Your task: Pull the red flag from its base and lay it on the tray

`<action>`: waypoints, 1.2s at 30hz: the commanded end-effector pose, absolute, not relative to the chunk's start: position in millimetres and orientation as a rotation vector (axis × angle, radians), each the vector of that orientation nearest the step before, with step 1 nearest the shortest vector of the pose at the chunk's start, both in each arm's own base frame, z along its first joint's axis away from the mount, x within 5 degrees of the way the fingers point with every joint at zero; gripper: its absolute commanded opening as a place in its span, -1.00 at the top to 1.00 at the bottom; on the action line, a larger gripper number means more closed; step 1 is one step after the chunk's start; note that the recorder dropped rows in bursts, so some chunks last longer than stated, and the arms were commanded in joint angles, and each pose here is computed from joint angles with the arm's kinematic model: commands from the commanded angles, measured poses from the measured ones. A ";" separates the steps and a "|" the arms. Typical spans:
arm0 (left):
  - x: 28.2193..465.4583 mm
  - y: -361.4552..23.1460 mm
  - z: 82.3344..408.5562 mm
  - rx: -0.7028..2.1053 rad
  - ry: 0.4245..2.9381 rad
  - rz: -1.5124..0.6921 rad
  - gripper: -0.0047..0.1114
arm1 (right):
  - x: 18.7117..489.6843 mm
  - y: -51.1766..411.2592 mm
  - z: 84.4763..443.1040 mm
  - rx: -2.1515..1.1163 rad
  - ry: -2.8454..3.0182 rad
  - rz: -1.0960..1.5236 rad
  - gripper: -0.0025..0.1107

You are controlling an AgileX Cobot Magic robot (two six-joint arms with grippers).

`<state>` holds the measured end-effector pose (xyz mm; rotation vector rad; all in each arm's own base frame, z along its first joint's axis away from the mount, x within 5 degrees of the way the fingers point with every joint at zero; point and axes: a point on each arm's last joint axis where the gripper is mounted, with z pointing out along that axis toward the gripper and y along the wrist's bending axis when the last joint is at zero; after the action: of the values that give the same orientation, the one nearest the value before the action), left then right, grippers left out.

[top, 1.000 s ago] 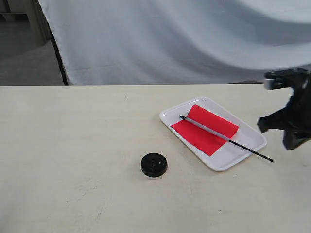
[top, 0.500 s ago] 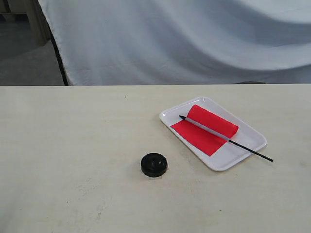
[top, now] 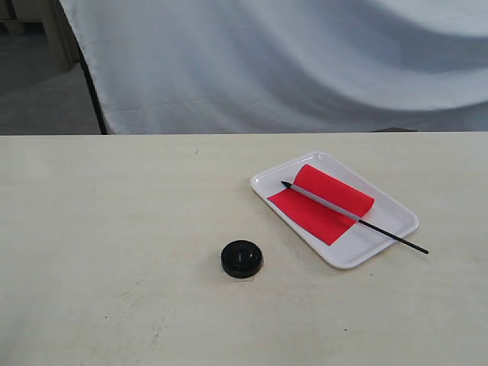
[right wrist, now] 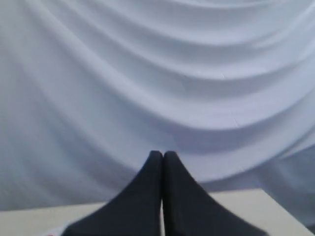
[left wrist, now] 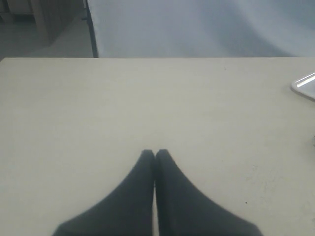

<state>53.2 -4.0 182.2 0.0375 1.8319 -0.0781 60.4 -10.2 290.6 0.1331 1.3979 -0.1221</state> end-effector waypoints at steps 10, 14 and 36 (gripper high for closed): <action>53.3 -4.2 182.1 0.041 1.828 -0.082 0.92 | 30.4 1.9 300.9 -0.048 1.211 0.041 0.96; 53.3 -4.2 182.1 0.041 1.828 -0.082 0.92 | 30.3 1.9 301.2 -0.029 1.208 0.068 0.96; 53.3 -4.0 182.1 0.046 1.828 -0.075 0.92 | 56.1 5.3 200.5 0.030 1.625 0.156 0.96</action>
<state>53.3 -3.9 182.2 0.0401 1.8318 -0.0741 56.4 5.3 200.8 0.0485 1.6268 0.1716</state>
